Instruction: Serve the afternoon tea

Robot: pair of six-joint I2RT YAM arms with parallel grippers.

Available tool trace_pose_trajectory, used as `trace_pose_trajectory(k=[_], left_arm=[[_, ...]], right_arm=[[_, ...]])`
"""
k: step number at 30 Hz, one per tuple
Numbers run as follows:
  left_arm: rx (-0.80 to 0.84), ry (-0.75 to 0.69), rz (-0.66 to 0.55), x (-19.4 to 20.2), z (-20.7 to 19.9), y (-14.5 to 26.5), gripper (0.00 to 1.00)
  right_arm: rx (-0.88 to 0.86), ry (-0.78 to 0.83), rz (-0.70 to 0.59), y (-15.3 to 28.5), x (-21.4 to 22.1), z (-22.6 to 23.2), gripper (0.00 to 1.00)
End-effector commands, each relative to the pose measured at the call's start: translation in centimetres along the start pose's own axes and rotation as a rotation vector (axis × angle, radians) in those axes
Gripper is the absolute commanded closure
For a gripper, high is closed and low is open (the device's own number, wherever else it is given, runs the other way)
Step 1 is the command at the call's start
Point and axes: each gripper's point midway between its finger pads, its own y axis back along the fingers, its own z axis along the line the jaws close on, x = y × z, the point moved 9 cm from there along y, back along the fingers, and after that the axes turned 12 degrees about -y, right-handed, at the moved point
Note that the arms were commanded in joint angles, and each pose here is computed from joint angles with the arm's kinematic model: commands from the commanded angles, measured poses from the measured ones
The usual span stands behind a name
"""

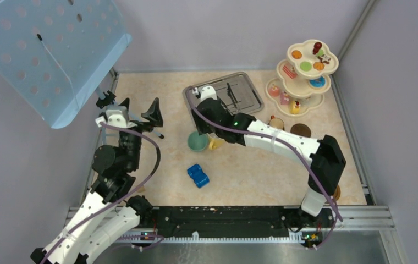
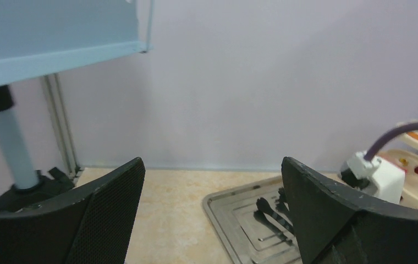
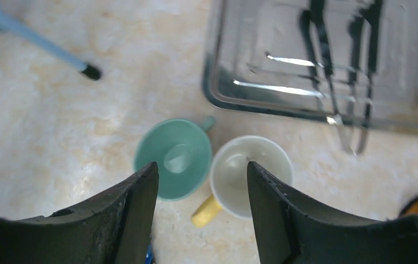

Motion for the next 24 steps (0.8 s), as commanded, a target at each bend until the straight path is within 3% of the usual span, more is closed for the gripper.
trace_pose_trajectory(k=[1,4,9,18,21,24], left_arm=[[-0.205,0.016,-0.066,-1.9,3.0,1.2,0.01],[-0.285,0.014,-0.090,-2.3,4.1,1.8,0.01],[-0.327,0.015,-0.107,-2.4,4.8,2.2,0.01],[-0.283,0.014,-0.105,-2.2,4.3,2.0,0.01],[-0.266,0.010,-0.100,-2.1,4.1,1.8,0.01],[-0.247,0.006,-0.100,-2.0,3.9,1.8,0.01]], right_arm=[[-0.312,0.245,-0.034,-0.6,0.2,3.0,0.42],[-0.404,0.384,0.014,-1.9,1.2,3.9,0.43],[-0.404,0.520,0.119,-4.5,3.8,5.0,0.47],[-0.346,0.551,0.244,-7.8,8.6,5.9,0.49],[-0.319,0.547,0.250,-8.4,9.6,6.2,0.55],[-0.282,0.539,0.250,-8.9,9.9,6.6,0.71]])
